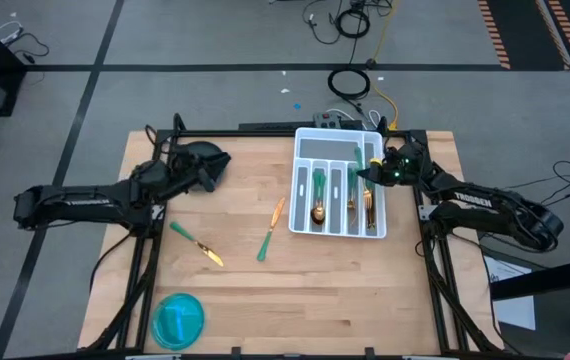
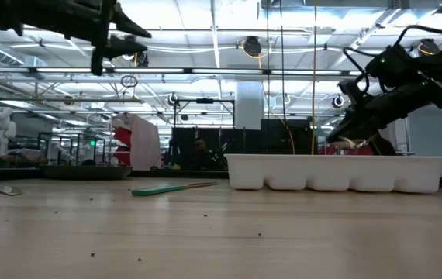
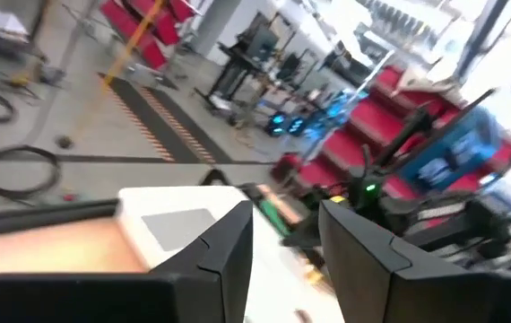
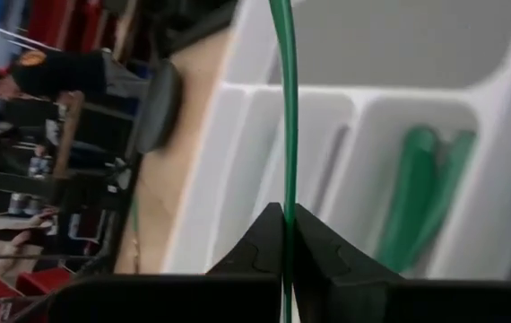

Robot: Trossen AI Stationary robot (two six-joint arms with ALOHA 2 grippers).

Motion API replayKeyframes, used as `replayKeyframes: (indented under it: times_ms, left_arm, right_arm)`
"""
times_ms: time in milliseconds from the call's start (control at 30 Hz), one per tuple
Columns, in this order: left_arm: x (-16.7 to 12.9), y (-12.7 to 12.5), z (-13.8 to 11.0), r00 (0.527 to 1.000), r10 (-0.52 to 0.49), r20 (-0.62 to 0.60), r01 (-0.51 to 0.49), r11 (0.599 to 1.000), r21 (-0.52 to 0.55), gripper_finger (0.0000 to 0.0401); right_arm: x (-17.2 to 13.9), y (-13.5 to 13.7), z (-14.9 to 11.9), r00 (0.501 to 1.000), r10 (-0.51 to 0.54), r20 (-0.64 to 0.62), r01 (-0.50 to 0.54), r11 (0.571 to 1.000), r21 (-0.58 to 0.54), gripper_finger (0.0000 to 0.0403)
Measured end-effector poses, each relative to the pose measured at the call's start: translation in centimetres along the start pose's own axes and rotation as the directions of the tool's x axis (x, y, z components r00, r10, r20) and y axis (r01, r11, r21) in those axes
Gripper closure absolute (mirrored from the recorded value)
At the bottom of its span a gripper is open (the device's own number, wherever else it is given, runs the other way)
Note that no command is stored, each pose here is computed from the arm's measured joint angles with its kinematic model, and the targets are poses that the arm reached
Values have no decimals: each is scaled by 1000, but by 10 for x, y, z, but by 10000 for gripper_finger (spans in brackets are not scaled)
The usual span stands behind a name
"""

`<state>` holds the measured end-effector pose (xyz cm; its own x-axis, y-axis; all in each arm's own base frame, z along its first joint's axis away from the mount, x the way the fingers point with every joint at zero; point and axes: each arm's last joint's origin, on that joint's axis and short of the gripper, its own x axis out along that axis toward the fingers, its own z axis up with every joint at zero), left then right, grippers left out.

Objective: Sort silverware
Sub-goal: Put the green fork into the silverware tray

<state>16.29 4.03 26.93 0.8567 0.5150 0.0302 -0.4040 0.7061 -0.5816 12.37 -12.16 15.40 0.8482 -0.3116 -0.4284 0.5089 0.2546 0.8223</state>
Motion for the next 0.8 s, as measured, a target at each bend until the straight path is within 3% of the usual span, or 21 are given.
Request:
replayKeyframes:
  times_ms: [167, 367, 567, 700, 800]
  left_arm:
    - [19, -3, -11, 999, -37, -15, 36, 996, -78, 265]
    - [46, 12, -49, 983, 75, -168, -106, 978, -179, 265]
    - [76, 27, -92, 924, 187, -333, -278, 927, -252, 265]
    - [103, 17, -107, 893, 148, -425, -274, 928, -251, 265]
    - [124, 10, -114, 849, 170, -501, -300, 934, -193, 265]
  right_arm:
    - [-10, 20, 9, 996, 70, 48, -68, 997, -34, 403]
    - [-23, 55, 23, 988, 135, 73, -125, 984, -124, 403]
    - [-31, 90, 34, 974, 214, 73, -194, 956, -221, 403]
    - [-35, 106, 37, 964, 256, 72, -230, 939, -254, 403]
    - [-37, 113, 37, 959, 277, 67, -250, 930, -268, 403]
